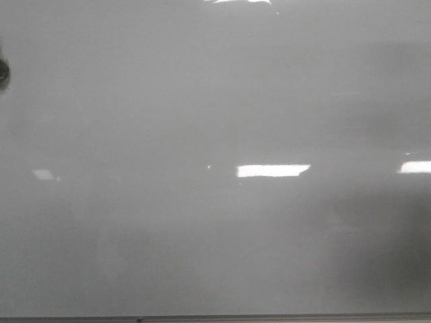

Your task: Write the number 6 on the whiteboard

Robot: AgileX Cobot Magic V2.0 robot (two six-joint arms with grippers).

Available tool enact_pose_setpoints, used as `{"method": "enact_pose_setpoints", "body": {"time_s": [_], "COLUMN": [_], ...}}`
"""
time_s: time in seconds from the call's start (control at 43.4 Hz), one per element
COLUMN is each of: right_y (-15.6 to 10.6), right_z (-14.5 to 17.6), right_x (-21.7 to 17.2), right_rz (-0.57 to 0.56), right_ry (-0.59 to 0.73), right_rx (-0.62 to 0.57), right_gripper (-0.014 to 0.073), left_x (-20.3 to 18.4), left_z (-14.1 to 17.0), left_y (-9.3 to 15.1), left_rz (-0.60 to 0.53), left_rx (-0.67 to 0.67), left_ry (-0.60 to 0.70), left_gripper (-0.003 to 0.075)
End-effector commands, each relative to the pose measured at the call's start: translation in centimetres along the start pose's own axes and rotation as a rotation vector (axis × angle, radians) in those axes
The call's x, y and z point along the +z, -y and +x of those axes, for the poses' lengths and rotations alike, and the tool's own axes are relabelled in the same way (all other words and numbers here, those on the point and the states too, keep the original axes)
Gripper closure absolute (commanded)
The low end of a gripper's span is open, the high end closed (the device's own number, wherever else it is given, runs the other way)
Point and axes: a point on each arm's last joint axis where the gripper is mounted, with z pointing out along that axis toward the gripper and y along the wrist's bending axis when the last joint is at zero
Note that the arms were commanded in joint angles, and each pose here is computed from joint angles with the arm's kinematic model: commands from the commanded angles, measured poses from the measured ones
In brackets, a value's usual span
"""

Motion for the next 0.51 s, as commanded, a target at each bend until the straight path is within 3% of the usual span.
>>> {"method": "enact_pose_setpoints", "body": {"time_s": [0.0,0.207,0.484], "right_y": [0.0,-0.6,-4.5], "right_z": [-1.7,-1.9,-2.8], "right_x": [-0.6,-0.7,-1.8], "right_rz": [0.001,-0.027,-0.203], "right_ry": [0.11,0.115,0.153], "right_rx": [-0.012,-0.029,-0.154], "right_gripper": [-0.0006,-0.0006,-0.0006], "left_x": [-0.2,0.7,2.8], "left_z": [-1.7,-1.7,-2.3], "left_y": [0.1,0.0,-0.1], "left_rz": [0.0,-0.001,0.001], "left_rx": [-0.007,-0.009,-0.058], "left_ry": [0.112,0.095,0.134], "left_gripper": [0.0195,0.0195,0.0195]}}
